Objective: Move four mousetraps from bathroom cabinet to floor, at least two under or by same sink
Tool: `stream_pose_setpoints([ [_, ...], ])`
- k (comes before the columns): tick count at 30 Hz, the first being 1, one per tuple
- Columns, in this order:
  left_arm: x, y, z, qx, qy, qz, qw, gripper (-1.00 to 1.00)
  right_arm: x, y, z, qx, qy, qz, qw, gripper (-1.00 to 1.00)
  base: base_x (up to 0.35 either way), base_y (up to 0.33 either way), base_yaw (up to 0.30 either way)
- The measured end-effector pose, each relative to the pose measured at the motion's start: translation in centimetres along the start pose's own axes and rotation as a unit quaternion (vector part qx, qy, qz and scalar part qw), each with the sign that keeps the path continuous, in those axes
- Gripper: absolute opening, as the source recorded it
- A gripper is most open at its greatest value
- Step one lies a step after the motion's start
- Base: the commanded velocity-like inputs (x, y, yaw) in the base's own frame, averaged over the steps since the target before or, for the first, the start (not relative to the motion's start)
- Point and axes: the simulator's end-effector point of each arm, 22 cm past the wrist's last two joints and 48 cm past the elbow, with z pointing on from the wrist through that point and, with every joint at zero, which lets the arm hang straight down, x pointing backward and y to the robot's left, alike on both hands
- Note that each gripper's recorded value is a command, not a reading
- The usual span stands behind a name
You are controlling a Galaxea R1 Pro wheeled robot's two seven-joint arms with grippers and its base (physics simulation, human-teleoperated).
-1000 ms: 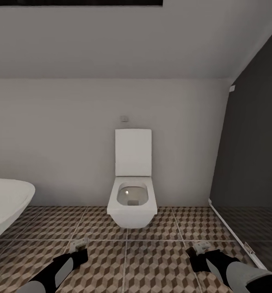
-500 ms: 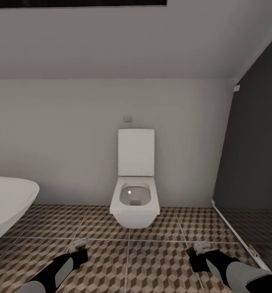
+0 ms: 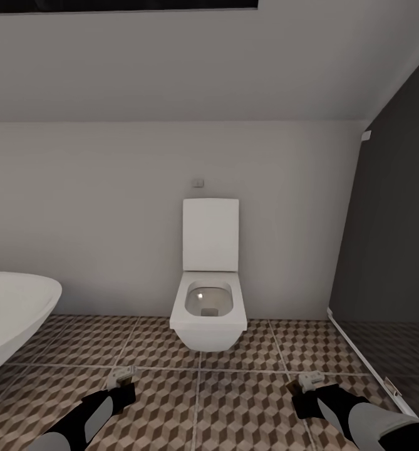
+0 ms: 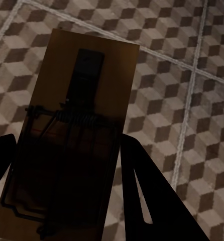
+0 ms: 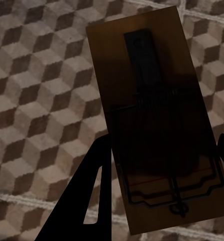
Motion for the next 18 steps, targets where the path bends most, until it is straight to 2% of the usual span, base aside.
stream_pose_setpoints([
  [18, 0.16, -0.37, 0.01, 0.001, 0.002, 0.0, 1.0, -1.0, 0.01, -0.07, -0.01, 0.001, 0.0, 0.0, 1.0, -1.0, 0.0, 0.0, 0.0],
])
